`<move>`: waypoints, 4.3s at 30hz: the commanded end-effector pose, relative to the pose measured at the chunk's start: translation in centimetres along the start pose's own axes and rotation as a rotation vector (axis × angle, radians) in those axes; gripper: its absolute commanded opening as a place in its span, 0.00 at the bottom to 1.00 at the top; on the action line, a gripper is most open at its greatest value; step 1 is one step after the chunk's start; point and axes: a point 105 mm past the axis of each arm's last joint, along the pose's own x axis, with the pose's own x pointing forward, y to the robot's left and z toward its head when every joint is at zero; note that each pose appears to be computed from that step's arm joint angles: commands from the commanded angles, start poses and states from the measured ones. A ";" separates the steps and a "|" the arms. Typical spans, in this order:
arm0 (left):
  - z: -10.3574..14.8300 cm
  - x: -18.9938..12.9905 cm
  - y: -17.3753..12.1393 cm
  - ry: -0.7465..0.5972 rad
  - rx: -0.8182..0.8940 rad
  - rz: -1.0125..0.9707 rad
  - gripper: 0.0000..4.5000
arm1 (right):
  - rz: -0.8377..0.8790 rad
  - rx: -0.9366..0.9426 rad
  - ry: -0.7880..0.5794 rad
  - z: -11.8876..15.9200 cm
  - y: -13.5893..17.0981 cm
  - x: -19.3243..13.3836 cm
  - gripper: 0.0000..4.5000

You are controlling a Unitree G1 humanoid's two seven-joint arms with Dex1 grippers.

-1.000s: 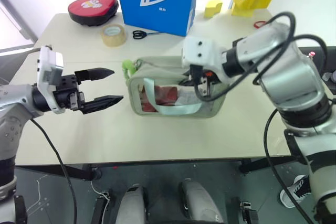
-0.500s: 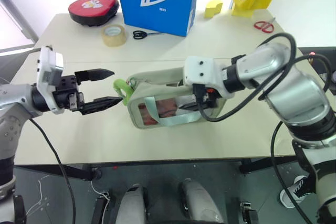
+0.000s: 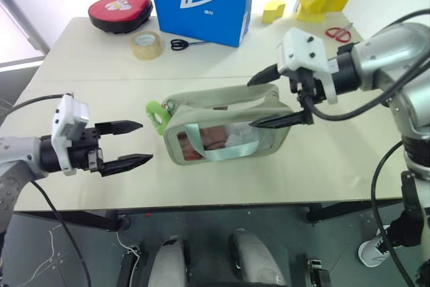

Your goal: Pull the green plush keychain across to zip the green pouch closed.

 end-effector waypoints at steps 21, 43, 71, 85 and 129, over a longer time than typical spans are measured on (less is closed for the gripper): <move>-0.1 4.3 -2.0 -0.075 -0.014 -0.089 0.87 | 0.019 -0.116 -0.091 2.3 -1.2 1.0 1.00; 0.7 3.6 1.7 -0.033 0.138 0.018 0.01 | 0.039 -0.117 -0.107 0.4 -0.1 -2.4 1.00; 1.3 2.2 1.8 -0.002 0.070 -0.035 0.66 | 0.010 0.026 0.023 -5.2 1.7 -0.4 0.00; 2.3 -2.2 8.1 -0.036 0.107 0.235 0.99 | 0.004 0.031 0.016 -5.3 1.8 -0.3 0.00; 6.9 9.0 3.8 -0.090 -0.097 -0.187 0.08 | -0.032 0.059 0.041 -5.9 1.4 0.4 0.00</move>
